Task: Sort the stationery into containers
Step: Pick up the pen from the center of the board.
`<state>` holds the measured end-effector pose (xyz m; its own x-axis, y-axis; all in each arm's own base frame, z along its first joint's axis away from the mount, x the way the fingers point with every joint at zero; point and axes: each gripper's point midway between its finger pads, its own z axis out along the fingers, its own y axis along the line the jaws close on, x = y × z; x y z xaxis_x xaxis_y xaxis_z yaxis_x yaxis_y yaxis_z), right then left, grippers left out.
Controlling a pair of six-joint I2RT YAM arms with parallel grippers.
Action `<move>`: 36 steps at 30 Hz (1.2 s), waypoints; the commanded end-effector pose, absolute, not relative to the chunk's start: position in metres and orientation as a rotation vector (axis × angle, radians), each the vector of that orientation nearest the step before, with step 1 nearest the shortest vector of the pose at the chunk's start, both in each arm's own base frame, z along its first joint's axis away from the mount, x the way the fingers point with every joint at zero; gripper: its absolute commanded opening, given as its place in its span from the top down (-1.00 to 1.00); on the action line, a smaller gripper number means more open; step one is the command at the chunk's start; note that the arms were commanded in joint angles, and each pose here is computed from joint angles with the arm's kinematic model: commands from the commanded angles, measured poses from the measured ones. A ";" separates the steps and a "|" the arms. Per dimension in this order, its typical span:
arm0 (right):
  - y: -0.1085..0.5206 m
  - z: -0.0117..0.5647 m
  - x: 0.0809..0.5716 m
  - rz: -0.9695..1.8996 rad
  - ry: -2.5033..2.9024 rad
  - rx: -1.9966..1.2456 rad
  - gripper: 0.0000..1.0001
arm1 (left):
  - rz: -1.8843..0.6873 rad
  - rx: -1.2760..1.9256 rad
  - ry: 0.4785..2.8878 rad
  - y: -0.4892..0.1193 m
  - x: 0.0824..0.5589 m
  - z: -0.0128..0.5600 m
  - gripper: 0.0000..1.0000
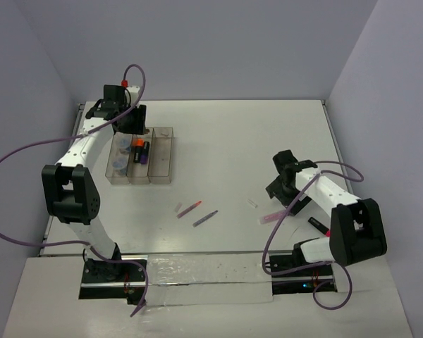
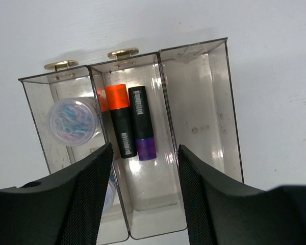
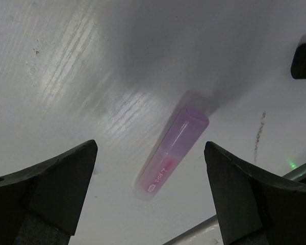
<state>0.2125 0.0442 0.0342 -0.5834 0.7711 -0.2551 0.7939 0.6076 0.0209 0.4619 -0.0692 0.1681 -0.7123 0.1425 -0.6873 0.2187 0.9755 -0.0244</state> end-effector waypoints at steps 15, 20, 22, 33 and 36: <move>0.052 -0.005 0.209 -0.102 2.552 1.427 -0.31 | -0.166 0.284 2.319 -0.073 0.455 0.195 -0.22; 0.045 -0.004 0.213 -0.155 2.535 1.415 0.49 | -0.211 0.296 2.304 -0.079 0.451 0.205 -0.22; 0.044 -0.002 0.215 -0.162 2.532 1.403 0.53 | -0.215 0.300 2.299 -0.080 0.450 0.207 -0.22; 0.045 0.089 0.284 0.106 2.278 1.022 1.00 | -0.450 0.453 2.204 -0.114 0.421 0.252 -0.28; 0.053 0.145 0.307 0.206 2.120 0.883 1.00 | -0.553 0.524 2.141 -0.129 0.407 0.272 -0.36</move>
